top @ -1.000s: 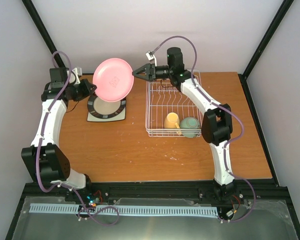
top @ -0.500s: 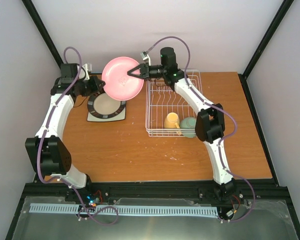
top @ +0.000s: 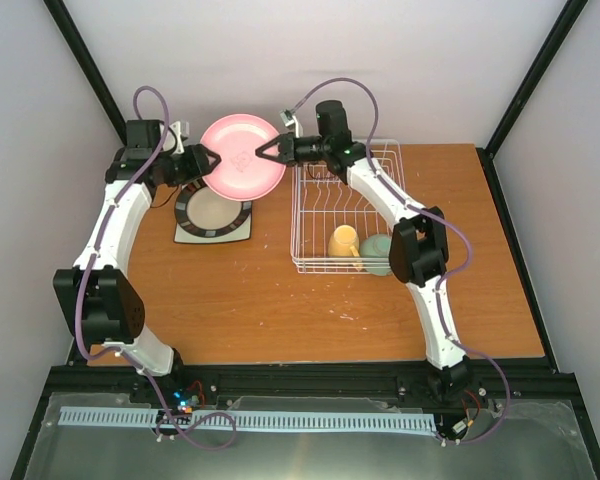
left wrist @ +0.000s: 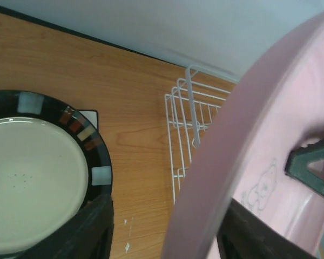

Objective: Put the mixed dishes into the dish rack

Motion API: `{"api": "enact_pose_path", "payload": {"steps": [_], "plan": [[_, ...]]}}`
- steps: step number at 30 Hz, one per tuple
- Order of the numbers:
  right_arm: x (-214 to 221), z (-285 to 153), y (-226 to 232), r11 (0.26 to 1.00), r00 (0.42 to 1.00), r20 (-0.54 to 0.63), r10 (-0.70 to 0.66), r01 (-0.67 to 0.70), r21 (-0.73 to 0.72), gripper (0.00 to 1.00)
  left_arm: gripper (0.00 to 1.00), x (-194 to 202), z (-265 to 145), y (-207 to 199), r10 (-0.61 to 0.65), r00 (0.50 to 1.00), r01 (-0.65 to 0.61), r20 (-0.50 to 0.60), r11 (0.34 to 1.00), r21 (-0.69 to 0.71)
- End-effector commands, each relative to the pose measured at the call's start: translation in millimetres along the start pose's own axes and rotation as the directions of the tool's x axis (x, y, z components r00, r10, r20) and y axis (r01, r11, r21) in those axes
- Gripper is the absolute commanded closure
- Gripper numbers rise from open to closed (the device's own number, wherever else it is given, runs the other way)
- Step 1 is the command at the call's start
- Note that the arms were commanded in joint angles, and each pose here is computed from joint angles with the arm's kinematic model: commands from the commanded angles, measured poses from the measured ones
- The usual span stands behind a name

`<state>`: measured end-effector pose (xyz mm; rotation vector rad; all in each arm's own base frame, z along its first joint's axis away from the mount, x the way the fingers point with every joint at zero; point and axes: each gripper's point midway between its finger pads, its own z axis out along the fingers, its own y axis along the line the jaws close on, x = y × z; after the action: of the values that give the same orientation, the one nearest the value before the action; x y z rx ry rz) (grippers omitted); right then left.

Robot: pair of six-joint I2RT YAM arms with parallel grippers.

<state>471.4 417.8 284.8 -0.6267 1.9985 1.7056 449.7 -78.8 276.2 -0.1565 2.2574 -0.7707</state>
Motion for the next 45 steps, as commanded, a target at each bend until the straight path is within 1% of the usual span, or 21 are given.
{"api": "enact_pose_path", "payload": {"steps": [1,4,7,9,11,12,13,15,19,21,23,24,26,28,30,32,35,37,40,42,45], "plan": [[-31.3,-27.7,67.7,0.985,0.982,0.076,-0.172,0.173,-0.005,0.97,0.42,-10.0,-3.5,10.9,0.044,0.999,-0.043,0.003,0.994,-0.102],[-43.6,-48.2,64.4,0.973,0.971,0.114,-0.21,0.197,0.117,0.97,0.41,-23.1,-12.8,20.3,0.078,0.996,-0.068,0.046,0.979,-0.19],[-51.2,-70.9,56.9,0.931,0.955,0.128,-0.269,0.224,0.289,0.97,0.39,-51.5,-36.4,17.1,0.126,0.977,-0.081,0.173,0.966,-0.247],[-52.5,-84.7,52.8,0.889,0.943,0.117,-0.311,0.245,0.388,0.97,0.34,-76.2,-57.2,1.9,0.183,0.94,-0.112,0.288,0.963,-0.245],[-54.3,-98.2,47.4,0.847,0.937,0.12,-0.329,0.236,0.476,0.97,0.3,-93.4,-76.2,-14.5,0.235,0.898,-0.153,0.372,0.96,-0.235],[-56.0,-105.6,44.4,0.823,0.933,0.127,-0.336,0.225,0.522,0.97,0.29,-100.3,-84.8,-20.6,0.253,0.879,-0.166,0.405,0.957,-0.237],[-61.4,-116.5,42.8,0.786,0.926,0.146,-0.348,0.204,0.583,0.97,0.29,-105.9,-91.6,-24.9,0.268,0.863,-0.176,0.428,0.954,-0.243],[-59.0,-138.1,25.5,0.7,0.925,0.164,-0.342,0.134,0.701,0.97,0.29,-113.7,-102.1,-26.3,0.294,0.84,-0.179,0.456,0.944,-0.279],[-63.3,-184.9,8.4,0.512,0.894,0.22,-0.389,0.012,0.859,0.97,0.29,-121.5,-114.7,-6.3,0.33,0.82,-0.135,0.467,0.905,-0.404],[-65.3,-199.0,3.0,0.45,0.879,0.239,-0.413,-0.031,0.892,0.97,0.28,-126.1,-126.1,0.6,0.358,0.796,-0.121,0.488,0.884,-0.451],[-67.5,-206.2,-2.5,0.417,0.87,0.26,-0.419,-0.07,0.906,0.97,0.27,-132.3,-138.1,5.4,0.373,0.772,-0.109,0.515,0.875,-0.471],[-69.5,-209.5,-4.7,0.406,0.866,0.277,-0.417,-0.095,0.909,0.97,0.26,-135.3,-142.7,9.8,0.364,0.769,-0.094,0.525,0.877,-0.471],[-72.5,-210.1,-10.2,0.401,0.861,0.311,-0.404,-0.139,0.905,0.97,0.26,-137.9,-147.0,18.7,0.343,0.771,-0.07,0.537,0.883,-0.464],[-75.5,-206.6,-15.6,0.398,0.866,0.315,-0.389,-0.151,0.905,0.97,0.26,-136.7,-144.2,29.4,0.342,0.782,-0.063,0.522,0.876,-0.479],[-79.3,-202.6,-20.9,0.361,0.878,0.288,-0.382,-0.145,0.921,0.97,0.26,-132.8,-138.0,41.4,0.339,0.8,-0.052,0.494,0.861,-0.506],[-79.2,-198.9,-28.0,0.298,0.894,0.245,-0.375,-0.134,0.945,0.97,0.27,-128.2,-133.5,50.7,0.339,0.817,-0.049,0.466,0.846,-0.531],[-75.9,-195.5,-33.9,0.234,0.909,0.21,-0.36,-0.13,0.963,0.97,0.27,-124.2,-133.8,61.0,0.348,0.83,-0.039,0.437,0.817,-0.575],[-68.3,-196.0,-37.3,0.206,0.916,0.211,-0.341,-0.147,0.968,0.97,0.27,-121.9,-134.2,70.4,0.353,0.839,-0.03,0.414,0.79,-0.613],[-49.9,-197.1,-45.7,0.171,0.936,0.212,-0.282,-0.169,0.971,0.97,0.27,-115.5,-128.2,86.4,0.335,0.868,-0.016,0.367,0.757,-0.653],[-37.7,-197.1,-52.2,0.15,0.946,0.21,-0.246,-0.177,0.973,0.97,0.28,-108.7,-121.5,94.1,0.313,0.887,-0.011,0.34,0.751,-0.661],[-25.1,-195.2,-59.1,0.14,0.955,0.205,-0.212,-0.178,0.974,0.97,0.3,-100.5,-114.9,100.0,0.288,0.902,-0.004,0.323,0.753,-0.658]]}}
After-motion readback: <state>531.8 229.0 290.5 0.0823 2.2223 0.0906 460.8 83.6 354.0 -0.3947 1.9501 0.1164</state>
